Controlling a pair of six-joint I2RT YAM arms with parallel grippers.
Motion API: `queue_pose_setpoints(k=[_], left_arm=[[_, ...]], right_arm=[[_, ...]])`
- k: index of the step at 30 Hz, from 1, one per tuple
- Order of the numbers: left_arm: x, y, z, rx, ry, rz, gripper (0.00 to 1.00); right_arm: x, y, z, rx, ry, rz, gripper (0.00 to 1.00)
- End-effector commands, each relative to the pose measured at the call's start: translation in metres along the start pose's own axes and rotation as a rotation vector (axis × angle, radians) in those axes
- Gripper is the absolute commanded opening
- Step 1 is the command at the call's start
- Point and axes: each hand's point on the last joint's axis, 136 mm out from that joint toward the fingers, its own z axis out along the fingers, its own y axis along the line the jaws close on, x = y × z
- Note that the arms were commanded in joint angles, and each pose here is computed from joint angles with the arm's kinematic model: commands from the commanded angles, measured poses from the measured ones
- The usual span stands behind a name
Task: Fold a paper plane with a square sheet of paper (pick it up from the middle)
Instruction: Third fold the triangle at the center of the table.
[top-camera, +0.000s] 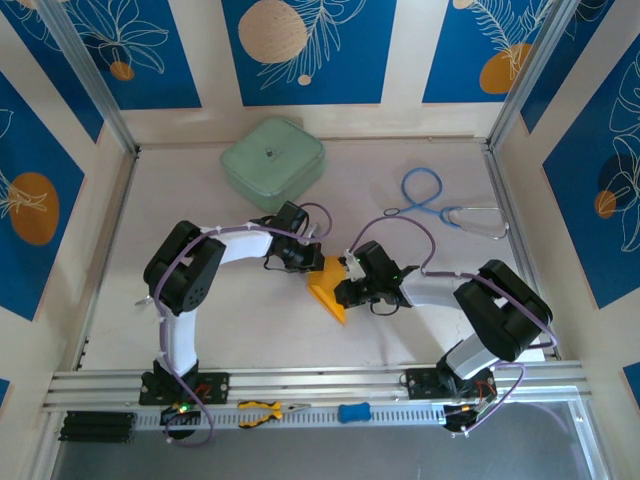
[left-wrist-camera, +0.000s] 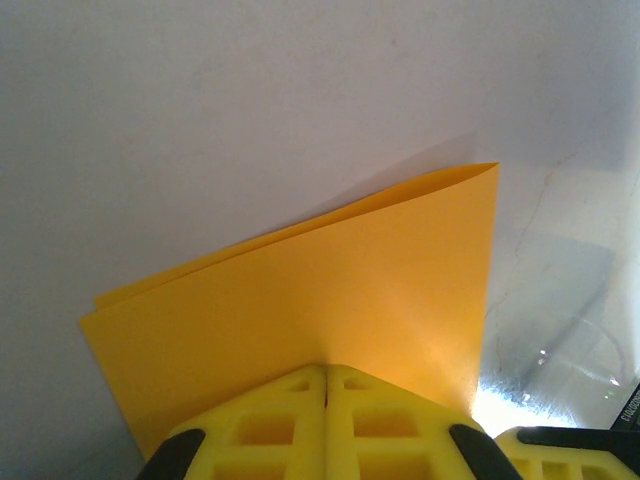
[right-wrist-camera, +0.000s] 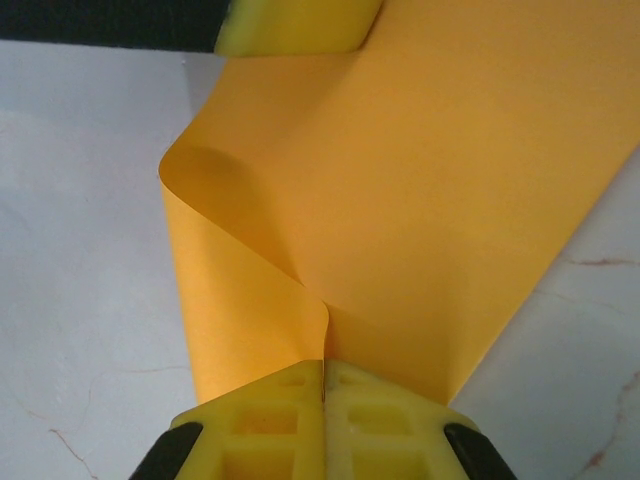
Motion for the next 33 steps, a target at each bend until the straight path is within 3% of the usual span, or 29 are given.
queue_pose_setpoints(k=[1,8,18,27,33], left_arm=[[0.005,0.001,-0.007,-0.038,0.006,0.000,0.07],[-0.008,-0.007,-0.017,-0.048,-0.033,0.019,0.09],[-0.014,-0.023,-0.058,-0.056,-0.167,0.047,0.19],[0.026,-0.050,-0.069,0.180,-0.206,-0.006,0.09],[0.054,-0.056,-0.053,0.229,-0.181,-0.031,0.06]], right_arm=[[0.007,-0.004,0.004,0.025,0.038,0.023,0.02],[0.008,-0.005,0.007,0.022,0.046,0.021,0.02],[0.005,-0.004,0.008,0.006,0.036,0.021,0.02],[0.004,-0.005,0.007,0.015,0.025,0.023,0.02],[0.004,-0.007,0.008,0.021,0.020,0.031,0.02]])
